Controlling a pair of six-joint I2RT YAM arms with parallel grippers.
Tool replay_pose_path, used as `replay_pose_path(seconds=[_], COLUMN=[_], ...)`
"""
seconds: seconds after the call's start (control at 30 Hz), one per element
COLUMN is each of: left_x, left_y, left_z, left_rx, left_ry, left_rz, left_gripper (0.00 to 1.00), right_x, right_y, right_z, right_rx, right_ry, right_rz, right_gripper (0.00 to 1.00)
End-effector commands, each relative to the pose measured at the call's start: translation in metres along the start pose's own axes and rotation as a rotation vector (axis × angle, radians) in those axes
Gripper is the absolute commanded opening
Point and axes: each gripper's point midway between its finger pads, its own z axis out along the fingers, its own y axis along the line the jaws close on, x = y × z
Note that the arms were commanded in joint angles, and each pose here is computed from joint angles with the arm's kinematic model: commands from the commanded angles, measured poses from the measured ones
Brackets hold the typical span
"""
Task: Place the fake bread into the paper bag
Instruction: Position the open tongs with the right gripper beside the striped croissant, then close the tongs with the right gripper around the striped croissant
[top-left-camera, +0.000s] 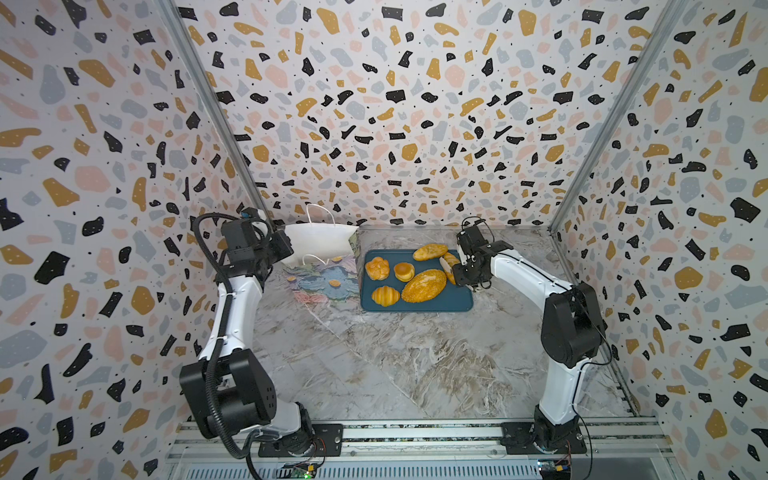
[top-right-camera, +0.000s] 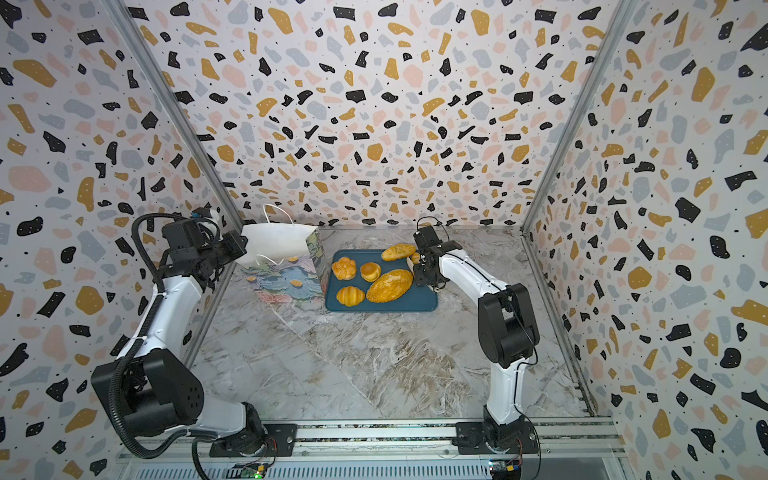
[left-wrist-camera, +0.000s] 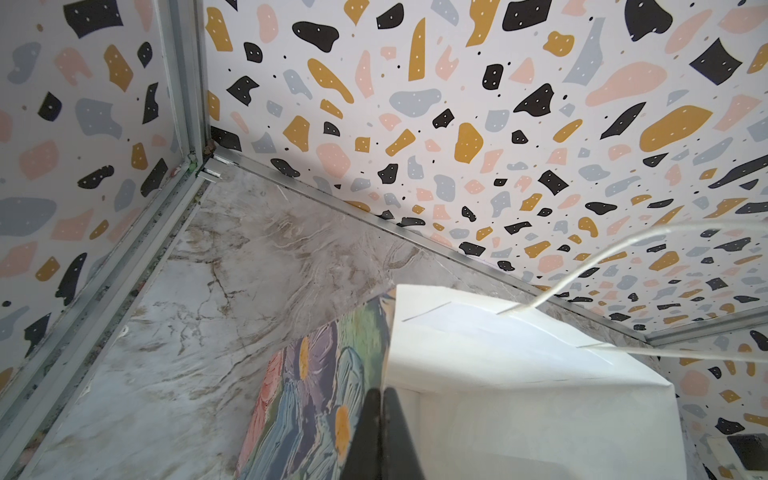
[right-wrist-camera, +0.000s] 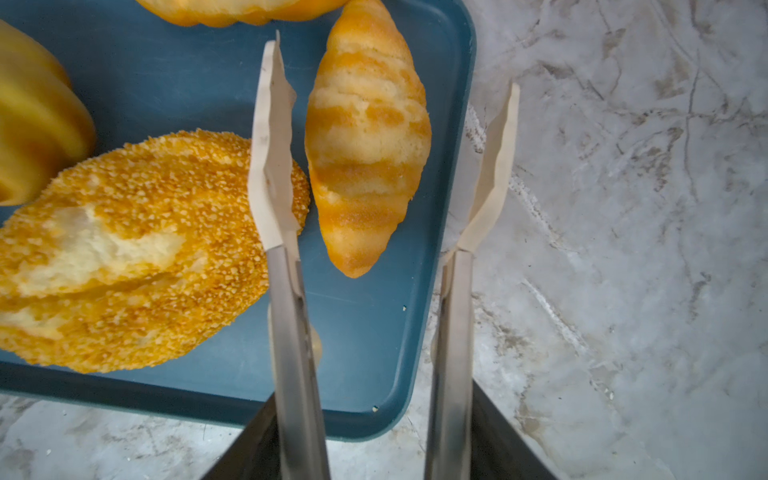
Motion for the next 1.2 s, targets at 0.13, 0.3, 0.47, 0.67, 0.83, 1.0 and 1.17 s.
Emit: replay_pose_path(seconds=[0.13, 0.3, 0.47, 0.67, 0.83, 1.0, 1.17], left_x=[-0.006, -0.006, -0.006, -0.006, -0.006, -0.006, -0.006], left_y=[-0.004, -0.004, -0.003, -0.004, -0.004, -0.003, -0.003], left_z=[-0.002, -0.003, -0.003, -0.003, -0.003, -0.003, -0.003], left_rx=[0.026, 0.025, 0.023, 0.023, 0.024, 0.023, 0.021], left_ry=[-0.027, -0.028, -0.028, -0.029, -0.029, -0.028, -0.028], left_rz=[0.005, 0.005, 0.006, 0.007, 0.008, 0.008, 0.006], left_gripper=[0.0, 0.0, 0.0, 0.0, 0.0, 0.0, 0.0], right_x=[-0.013, -0.009, -0.005, -0.002, -0.003, -0.004, -0.002], right_y=[-0.001, 0.003, 0.003, 0.001, -0.001, 0.001, 0.003], right_z=[-0.007, -0.001, 0.004, 0.0, -0.009, -0.018, -0.025], right_rx=[0.005, -0.017, -0.017, -0.019, -0.035, -0.065, -0.09], right_ry=[-0.016, 0.001, 0.017, 0.002, -0.031, -0.056, -0.086], right_rz=[-0.01, -0.011, -0.008, 0.005, 0.021, 0.04, 0.057], right_gripper=[0.62, 0.62, 0.6, 0.52, 0.43, 0.36, 0.33])
